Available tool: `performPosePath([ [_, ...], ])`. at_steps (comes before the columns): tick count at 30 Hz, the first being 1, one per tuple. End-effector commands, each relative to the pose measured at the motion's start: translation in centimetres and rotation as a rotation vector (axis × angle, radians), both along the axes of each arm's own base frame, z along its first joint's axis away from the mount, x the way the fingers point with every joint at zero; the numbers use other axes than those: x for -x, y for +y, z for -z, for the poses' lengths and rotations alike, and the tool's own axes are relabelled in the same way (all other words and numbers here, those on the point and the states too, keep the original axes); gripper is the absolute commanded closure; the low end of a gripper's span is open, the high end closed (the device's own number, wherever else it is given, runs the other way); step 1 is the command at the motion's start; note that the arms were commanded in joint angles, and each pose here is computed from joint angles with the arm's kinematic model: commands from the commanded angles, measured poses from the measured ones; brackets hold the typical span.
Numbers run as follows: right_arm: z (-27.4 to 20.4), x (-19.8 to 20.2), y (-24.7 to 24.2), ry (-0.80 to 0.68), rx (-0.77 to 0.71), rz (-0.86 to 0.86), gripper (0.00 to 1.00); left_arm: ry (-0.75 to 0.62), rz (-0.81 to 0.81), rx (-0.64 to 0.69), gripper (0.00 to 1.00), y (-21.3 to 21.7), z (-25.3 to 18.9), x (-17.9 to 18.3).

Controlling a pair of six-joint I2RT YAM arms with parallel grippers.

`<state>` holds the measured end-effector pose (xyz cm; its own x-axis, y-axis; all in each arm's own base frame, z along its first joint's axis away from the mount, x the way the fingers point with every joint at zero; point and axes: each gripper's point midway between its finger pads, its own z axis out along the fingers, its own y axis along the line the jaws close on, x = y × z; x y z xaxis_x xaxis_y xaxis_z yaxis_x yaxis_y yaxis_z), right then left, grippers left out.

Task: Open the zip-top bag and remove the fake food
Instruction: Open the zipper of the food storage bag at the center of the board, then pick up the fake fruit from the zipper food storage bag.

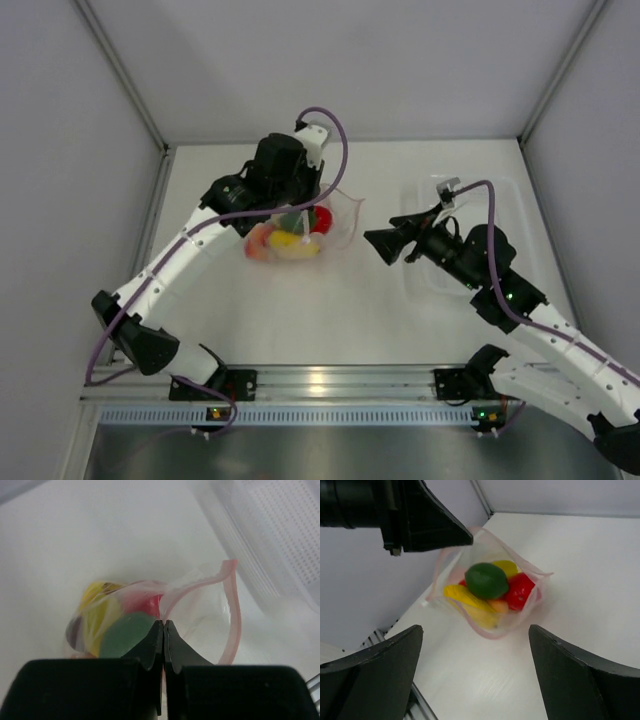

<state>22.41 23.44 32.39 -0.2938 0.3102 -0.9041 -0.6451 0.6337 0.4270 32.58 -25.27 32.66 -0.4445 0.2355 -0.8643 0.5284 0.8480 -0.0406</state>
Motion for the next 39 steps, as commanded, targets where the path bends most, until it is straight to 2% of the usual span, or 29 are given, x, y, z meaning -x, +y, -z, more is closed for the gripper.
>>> performPosePath([
  [1, 0.6, 0.2, 0.2, 0.080, -0.027, 0.009, 0.13, -0.001, -0.070, 0.127, 1.00, -2.4, 0.7, -1.0],
  [6, 2.2, 0.1, -0.8, 0.139, -0.039, 0.060, 0.32, 0.002, -0.173, 0.245, 1.00, -2.7, 1.2, -0.8],
  [8, 2.2, 0.5, -1.1, 0.150, -0.065, 0.062, 0.40, 0.018, -0.147, 0.319, 1.00, -3.5, 1.7, 0.3],
  [9, 2.7, 0.5, -1.2, 0.166, -0.075, 0.062, 0.42, 0.018, -0.139, 0.370, 1.00, -3.6, 1.0, 1.0],
  [12, 3.5, 0.9, -1.3, 0.175, -0.077, 0.052, 0.47, 0.011, -0.119, 0.391, 1.00, -3.9, 0.8, 1.8],
  [18, 4.5, 0.8, 0.2, 0.101, 0.013, -0.038, 0.52, 0.053, 0.106, 0.437, 1.00, -7.6, -1.2, 4.8],
  [22, 5.2, 0.6, 1.7, 0.079, 0.054, -0.111, 0.57, 0.047, 0.176, 0.435, 1.00, -9.0, -1.6, 6.7],
  [23, 4.8, 0.9, 2.1, 0.060, 0.052, -0.148, 0.61, 0.045, 0.178, 0.436, 1.00, -9.0, -1.6, 6.9],
  [25, 5.2, 0.6, 2.5, 0.060, 0.063, -0.155, 0.62, 0.047, 0.180, 0.440, 1.00, -8.9, -1.5, 7.2],
  [30, 5.9, -1.2, 1.3, 0.027, 0.105, -0.046, 0.59, 0.047, 0.177, 0.463, 1.00, -8.5, -1.8, 7.8],
  [35, 7.4, -1.4, 2.0, 0.006, 0.188, -0.095, 0.48, 0.036, 0.173, 0.493, 1.00, -8.4, -2.3, 7.8],
  [39, 8.3, -1.8, 2.1, -0.003, 0.227, -0.098, 0.46, 0.052, 0.205, 0.516, 1.00, -8.8, -2.3, 8.5],
])
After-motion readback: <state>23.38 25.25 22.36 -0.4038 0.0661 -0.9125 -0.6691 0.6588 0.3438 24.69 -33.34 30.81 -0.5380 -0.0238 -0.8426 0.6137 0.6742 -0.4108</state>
